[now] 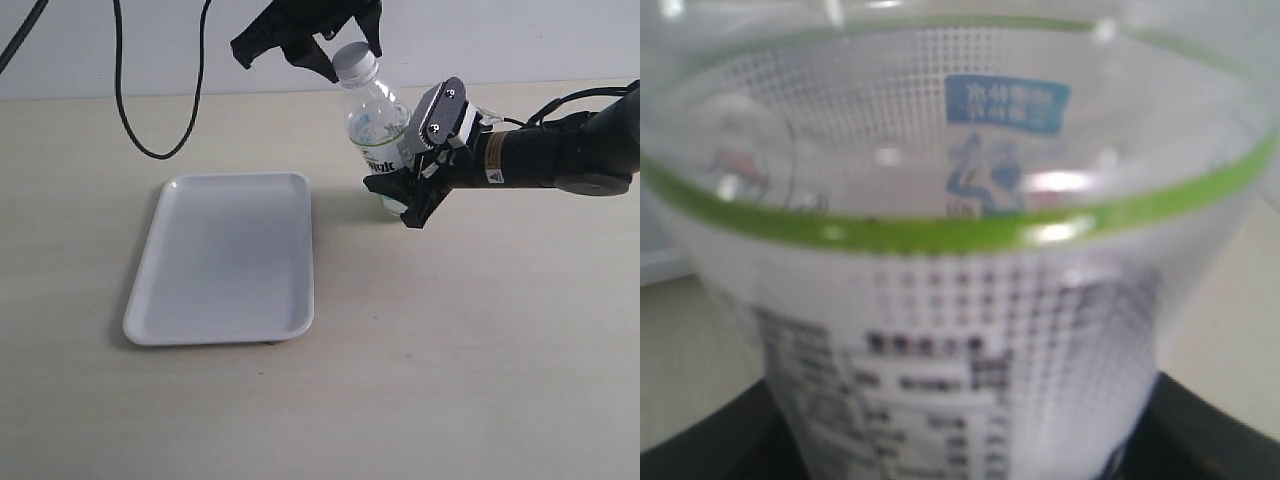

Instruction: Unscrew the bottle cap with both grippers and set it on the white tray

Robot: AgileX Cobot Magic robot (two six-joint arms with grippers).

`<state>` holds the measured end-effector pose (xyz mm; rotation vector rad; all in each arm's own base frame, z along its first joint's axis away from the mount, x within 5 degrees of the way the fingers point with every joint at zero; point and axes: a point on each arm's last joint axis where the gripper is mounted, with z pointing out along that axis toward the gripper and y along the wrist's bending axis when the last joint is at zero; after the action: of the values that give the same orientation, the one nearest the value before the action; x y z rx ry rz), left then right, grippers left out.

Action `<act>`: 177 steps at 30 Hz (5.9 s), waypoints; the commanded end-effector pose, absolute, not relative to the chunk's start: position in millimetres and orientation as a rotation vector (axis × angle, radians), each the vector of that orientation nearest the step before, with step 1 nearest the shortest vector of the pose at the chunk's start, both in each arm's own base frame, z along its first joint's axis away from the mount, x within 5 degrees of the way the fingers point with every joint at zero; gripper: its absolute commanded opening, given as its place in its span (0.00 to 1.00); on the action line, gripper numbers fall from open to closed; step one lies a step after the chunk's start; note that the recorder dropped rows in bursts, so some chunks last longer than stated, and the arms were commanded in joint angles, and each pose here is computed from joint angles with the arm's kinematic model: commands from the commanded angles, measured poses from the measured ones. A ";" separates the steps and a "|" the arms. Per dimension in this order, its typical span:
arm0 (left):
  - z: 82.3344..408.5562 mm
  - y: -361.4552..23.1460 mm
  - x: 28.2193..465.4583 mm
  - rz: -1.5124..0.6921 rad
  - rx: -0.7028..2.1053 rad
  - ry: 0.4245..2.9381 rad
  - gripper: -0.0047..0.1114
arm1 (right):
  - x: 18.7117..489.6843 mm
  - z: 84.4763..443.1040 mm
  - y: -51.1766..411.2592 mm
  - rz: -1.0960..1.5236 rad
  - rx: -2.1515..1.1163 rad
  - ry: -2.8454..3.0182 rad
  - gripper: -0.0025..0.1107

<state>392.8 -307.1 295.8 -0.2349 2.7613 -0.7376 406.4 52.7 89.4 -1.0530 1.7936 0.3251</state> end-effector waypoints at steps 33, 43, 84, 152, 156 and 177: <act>298.9 -305.5 394.6 -0.597 0.333 2.642 0.94 | 404.9 83.8 52.2 0.344 -1.023 1.849 0.02; 300.8 -302.2 397.8 -0.405 0.802 2.460 0.94 | 404.6 83.5 52.2 0.342 -1.031 1.850 0.02; 310.0 -309.7 388.0 -0.404 1.349 2.140 0.90 | 405.2 79.6 48.2 0.293 -1.034 1.900 0.02; 303.5 -313.6 391.7 -0.445 1.276 2.173 0.58 | 405.0 80.3 49.0 0.304 -1.034 1.891 0.02; 304.0 -303.8 397.5 -0.490 1.243 2.202 0.58 | 405.0 80.5 49.2 0.307 -1.033 1.888 0.02; 305.8 -291.0 409.1 -0.605 1.173 2.198 0.58 | 405.0 80.5 49.2 0.306 -1.034 1.889 0.02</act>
<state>410.4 -289.8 301.9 1.1849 2.2135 -0.5788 407.5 51.2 88.9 -0.9839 1.8408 0.3454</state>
